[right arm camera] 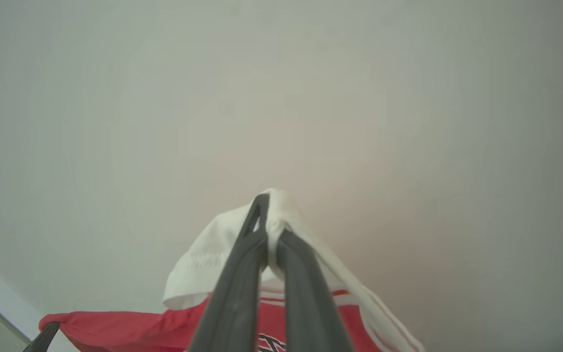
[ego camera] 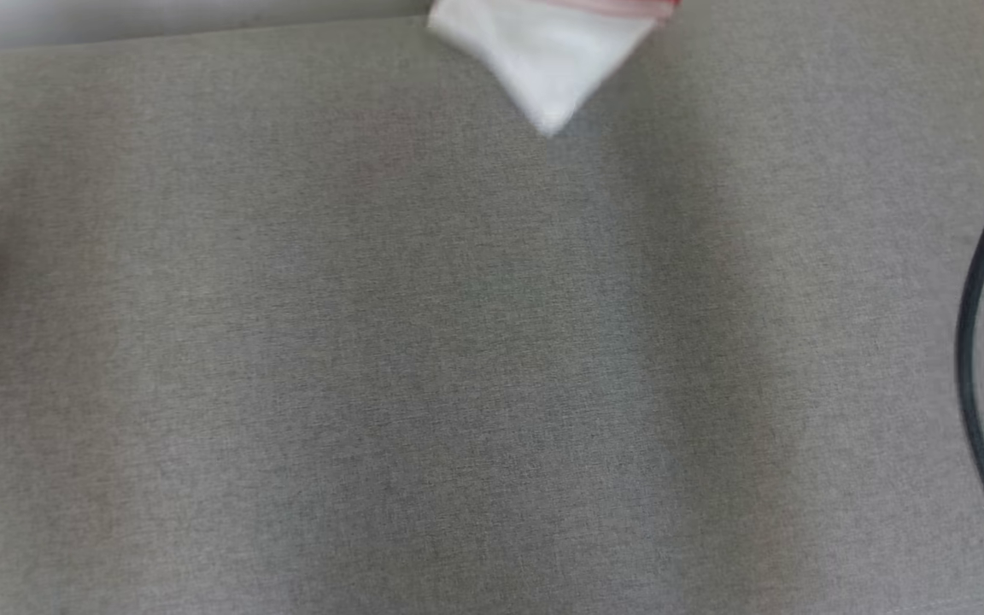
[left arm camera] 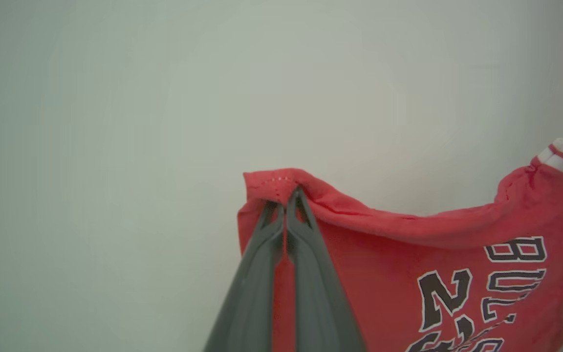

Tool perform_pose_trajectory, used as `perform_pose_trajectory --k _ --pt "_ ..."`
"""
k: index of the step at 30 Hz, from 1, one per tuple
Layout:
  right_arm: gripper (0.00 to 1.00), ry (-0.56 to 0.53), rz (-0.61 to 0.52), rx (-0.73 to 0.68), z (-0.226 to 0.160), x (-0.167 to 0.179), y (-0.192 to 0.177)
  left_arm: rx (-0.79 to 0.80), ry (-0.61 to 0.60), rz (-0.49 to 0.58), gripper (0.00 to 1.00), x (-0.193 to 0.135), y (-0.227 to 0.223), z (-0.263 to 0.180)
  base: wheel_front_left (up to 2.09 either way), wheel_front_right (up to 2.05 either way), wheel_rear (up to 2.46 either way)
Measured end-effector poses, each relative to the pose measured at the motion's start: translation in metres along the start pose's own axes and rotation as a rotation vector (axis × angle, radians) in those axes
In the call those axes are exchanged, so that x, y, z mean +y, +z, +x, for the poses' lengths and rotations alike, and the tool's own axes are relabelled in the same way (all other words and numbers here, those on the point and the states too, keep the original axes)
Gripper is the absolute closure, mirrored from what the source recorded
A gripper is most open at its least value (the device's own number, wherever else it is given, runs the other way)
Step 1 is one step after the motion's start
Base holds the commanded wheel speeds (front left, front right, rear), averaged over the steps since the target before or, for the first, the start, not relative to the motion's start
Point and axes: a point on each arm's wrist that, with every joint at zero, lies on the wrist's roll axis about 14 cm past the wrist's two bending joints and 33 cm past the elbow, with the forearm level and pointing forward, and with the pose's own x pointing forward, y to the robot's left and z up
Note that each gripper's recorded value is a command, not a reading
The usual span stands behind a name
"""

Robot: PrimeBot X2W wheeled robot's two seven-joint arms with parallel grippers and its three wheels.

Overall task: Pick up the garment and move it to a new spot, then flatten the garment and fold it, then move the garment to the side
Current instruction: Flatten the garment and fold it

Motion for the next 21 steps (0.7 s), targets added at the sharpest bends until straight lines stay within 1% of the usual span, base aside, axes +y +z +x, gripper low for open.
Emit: perform_pose_trajectory --k 4,6,9,13,16,19,21 --pt "1.00 0.007 -0.060 -0.101 0.004 0.007 0.036 -0.096 -0.005 -0.037 1.00 -0.005 0.028 0.009 0.00 0.00 0.00" --pt "1.00 0.017 -0.097 -0.113 0.007 0.011 0.040 -0.105 -0.004 -0.037 1.00 -0.005 0.029 0.012 0.00 0.00 0.00" --pt "1.00 0.006 -0.090 -0.103 0.013 0.000 0.028 -0.081 0.010 -0.039 1.00 0.001 0.010 0.016 0.00 0.00 0.00" --pt "1.00 -0.007 -0.056 -0.025 0.023 -0.014 -0.009 -0.031 0.037 -0.076 1.00 0.013 -0.030 0.020 0.00 0.00 0.00" --pt "1.00 -0.015 -0.032 0.054 0.027 -0.027 -0.045 -0.011 0.050 -0.100 1.00 0.019 -0.056 0.022 0.00 0.00 0.00" --pt "1.00 -0.030 0.010 0.106 0.024 -0.044 -0.080 -0.003 0.043 -0.133 1.00 0.016 -0.087 0.019 0.00 0.00 0.00" --pt "1.00 -0.031 0.038 0.154 0.016 -0.050 -0.109 0.036 0.032 -0.144 1.00 0.010 -0.117 0.010 0.00 0.00 0.00"
